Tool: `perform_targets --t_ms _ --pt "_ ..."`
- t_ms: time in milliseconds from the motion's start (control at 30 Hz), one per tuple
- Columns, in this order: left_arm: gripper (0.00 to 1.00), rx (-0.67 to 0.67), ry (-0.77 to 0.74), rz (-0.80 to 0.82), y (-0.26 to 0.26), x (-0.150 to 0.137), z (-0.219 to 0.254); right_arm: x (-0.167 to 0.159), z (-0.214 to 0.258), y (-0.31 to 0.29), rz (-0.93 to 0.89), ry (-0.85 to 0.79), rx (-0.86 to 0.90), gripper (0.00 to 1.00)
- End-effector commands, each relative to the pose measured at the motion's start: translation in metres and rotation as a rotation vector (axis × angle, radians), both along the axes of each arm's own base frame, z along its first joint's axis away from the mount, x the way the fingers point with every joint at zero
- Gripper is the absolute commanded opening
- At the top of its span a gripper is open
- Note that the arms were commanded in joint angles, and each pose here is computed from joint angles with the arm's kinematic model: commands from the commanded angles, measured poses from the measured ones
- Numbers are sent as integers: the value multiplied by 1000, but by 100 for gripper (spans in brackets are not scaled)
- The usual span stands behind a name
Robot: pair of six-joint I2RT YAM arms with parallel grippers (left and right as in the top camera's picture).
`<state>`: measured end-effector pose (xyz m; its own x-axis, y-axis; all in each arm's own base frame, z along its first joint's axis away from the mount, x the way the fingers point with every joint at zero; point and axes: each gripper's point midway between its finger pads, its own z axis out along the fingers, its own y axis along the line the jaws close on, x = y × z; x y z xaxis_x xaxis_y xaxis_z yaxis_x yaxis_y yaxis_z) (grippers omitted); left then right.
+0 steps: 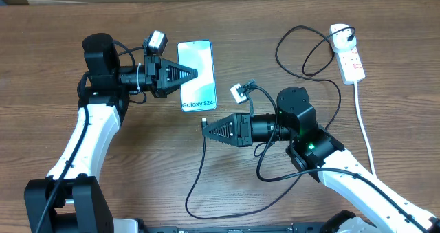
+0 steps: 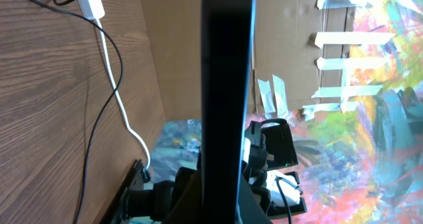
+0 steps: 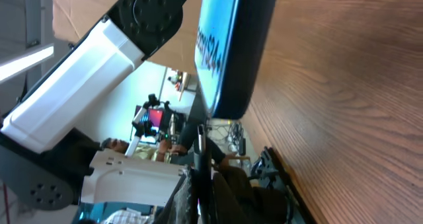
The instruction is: Plug charger to phone and switch on socket
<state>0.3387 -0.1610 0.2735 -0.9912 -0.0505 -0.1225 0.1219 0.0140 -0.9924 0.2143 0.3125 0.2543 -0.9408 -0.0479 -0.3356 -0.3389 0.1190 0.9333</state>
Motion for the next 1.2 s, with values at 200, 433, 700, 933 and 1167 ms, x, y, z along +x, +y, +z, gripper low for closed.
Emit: perform_targets --t_ms 200,433,700,933,1167 --pt "4 -10 -38 -38 -3 -8 15 7 4 2 -33 12 14 4" --pt "4 -10 -38 -46 -6 -9 15 9 1 3 -44 33 7 4" --pt "4 -10 -38 -58 -10 -11 15 11 -5 5 -38 51 -1 4" --pt "4 -9 -46 -56 -10 -11 15 7 7 6 -10 41 41 4" --pt "4 0 -45 -26 -8 -6 13 3 2 6 6 69 26 4"
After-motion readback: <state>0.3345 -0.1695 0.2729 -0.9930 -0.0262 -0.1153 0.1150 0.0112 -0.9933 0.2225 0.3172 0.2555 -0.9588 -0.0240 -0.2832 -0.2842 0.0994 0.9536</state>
